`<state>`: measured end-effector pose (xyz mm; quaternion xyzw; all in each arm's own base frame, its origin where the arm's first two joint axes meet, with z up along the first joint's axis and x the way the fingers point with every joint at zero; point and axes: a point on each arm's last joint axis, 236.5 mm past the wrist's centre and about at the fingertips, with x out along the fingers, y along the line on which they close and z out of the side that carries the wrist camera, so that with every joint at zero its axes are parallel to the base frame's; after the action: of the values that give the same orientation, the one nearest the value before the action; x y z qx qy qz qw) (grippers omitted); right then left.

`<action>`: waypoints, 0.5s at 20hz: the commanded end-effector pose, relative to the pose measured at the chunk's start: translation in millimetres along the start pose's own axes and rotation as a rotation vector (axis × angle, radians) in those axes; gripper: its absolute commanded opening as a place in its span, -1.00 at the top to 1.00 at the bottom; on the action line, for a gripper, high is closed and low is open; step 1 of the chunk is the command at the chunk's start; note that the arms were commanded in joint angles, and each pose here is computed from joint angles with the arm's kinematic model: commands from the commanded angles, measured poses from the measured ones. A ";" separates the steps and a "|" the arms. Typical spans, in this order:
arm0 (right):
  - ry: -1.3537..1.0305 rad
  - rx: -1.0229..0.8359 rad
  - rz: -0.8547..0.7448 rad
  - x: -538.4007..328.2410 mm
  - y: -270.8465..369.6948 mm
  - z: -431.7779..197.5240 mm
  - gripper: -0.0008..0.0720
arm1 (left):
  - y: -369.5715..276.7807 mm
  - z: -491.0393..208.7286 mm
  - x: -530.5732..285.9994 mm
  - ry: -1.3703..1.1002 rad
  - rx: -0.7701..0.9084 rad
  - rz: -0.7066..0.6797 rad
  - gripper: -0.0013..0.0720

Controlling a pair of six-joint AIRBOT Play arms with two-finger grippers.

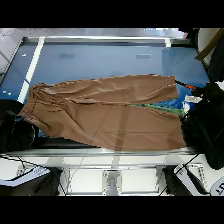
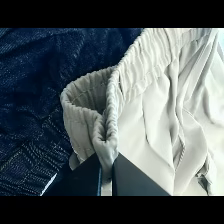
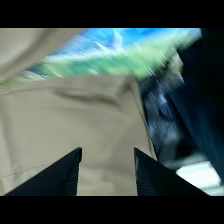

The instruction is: Fold the clothes and pants, and hang the long-sleeved shirts on hangers.

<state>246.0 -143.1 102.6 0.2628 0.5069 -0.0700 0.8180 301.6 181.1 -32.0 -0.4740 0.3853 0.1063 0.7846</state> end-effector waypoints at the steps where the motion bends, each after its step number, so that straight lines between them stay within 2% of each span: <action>1: 0.075 0.235 0.063 42.9 -39.7 -57.9 -0.09 | -1.3 1.0 -1.1 -0.006 0.005 0.000 0.89; 3: 0.234 0.294 0.085 64.2 -49.9 -93.9 -0.29 | -1.3 0.9 -1.1 -0.005 0.005 -0.001 0.89; 6: 0.358 0.321 0.156 88.9 -45.0 -129.4 -0.31 | -1.4 0.9 -1.0 -0.005 0.005 -0.001 0.89; 10: 0.348 0.339 0.064 119.0 -65.8 -157.4 -0.31 | -1.4 0.7 -1.0 -0.004 0.006 -0.001 0.89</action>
<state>168.3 -107.2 -49.0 0.4247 0.5984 -0.0643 0.6764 302.0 181.5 -30.3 -0.4722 0.3833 0.1065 0.7866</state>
